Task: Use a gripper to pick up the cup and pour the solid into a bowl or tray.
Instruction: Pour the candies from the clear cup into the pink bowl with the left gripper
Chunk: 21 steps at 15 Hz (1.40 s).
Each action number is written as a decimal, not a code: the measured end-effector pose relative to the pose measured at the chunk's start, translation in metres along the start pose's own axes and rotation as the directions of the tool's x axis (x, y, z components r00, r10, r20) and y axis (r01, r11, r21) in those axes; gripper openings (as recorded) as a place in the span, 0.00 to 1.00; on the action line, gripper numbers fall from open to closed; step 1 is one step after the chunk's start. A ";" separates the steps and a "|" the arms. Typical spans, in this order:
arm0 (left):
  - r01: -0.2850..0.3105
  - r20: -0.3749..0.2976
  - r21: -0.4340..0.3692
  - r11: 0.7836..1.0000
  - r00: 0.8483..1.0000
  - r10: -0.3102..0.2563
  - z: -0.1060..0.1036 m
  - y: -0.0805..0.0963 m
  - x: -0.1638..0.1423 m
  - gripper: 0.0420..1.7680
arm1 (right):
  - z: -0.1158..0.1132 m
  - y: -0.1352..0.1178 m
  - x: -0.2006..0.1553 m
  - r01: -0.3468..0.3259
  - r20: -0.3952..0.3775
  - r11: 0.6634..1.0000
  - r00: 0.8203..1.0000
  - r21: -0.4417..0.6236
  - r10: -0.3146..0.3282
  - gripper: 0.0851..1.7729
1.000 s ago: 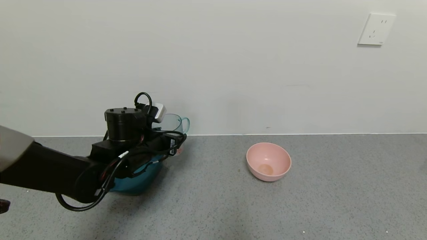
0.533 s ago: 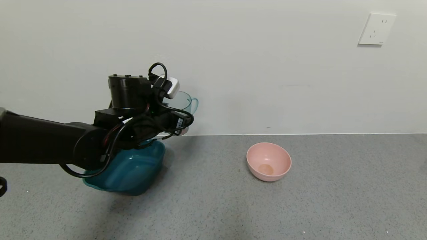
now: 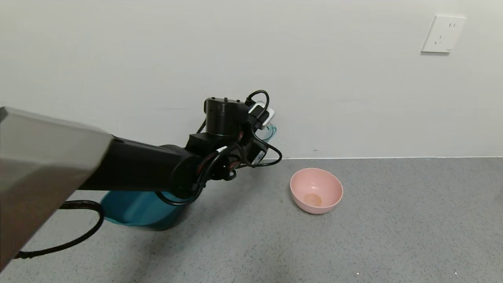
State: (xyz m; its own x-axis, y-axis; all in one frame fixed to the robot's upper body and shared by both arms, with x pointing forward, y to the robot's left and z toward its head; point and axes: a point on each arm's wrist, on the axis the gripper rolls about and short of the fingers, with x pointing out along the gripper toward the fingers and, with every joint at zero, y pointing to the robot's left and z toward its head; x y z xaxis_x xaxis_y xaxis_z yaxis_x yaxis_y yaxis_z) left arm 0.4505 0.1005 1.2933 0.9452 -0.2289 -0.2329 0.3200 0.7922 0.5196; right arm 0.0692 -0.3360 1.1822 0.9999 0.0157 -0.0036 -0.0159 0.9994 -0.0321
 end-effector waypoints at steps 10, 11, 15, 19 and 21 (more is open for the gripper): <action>0.042 -0.076 0.411 0.911 0.997 -0.012 0.005 -0.065 0.026 0.75 | 0.000 0.000 0.000 0.000 0.000 1.000 1.000 0.001 0.000 0.96; 0.044 -0.087 0.460 0.887 0.996 -0.004 0.002 -0.072 0.027 0.75 | 0.000 0.000 0.000 0.000 0.000 1.000 1.000 0.001 0.000 0.96; 0.013 -0.076 0.607 0.794 0.996 0.042 0.003 -0.083 0.032 0.75 | 0.000 0.000 0.000 0.000 0.000 1.000 1.000 0.000 0.000 0.96; -0.091 0.014 0.719 0.689 0.993 0.116 0.011 -0.083 0.036 0.75 | 0.000 0.000 0.000 0.000 0.000 1.000 1.000 0.000 0.000 0.96; -0.158 0.066 0.761 0.630 0.984 0.168 0.012 -0.081 0.040 0.75 | 0.000 0.000 0.000 0.000 0.000 1.000 1.000 0.000 0.000 0.96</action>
State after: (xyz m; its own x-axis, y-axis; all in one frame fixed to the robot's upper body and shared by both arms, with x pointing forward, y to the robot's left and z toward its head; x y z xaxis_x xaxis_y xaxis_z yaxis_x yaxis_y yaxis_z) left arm 0.4629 0.0199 1.2520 0.9877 -0.1293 -0.0879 0.1018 0.1048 0.9893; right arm 0.0692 -0.3360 1.1822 0.9999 0.0153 -0.0032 -0.0154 0.9994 -0.0316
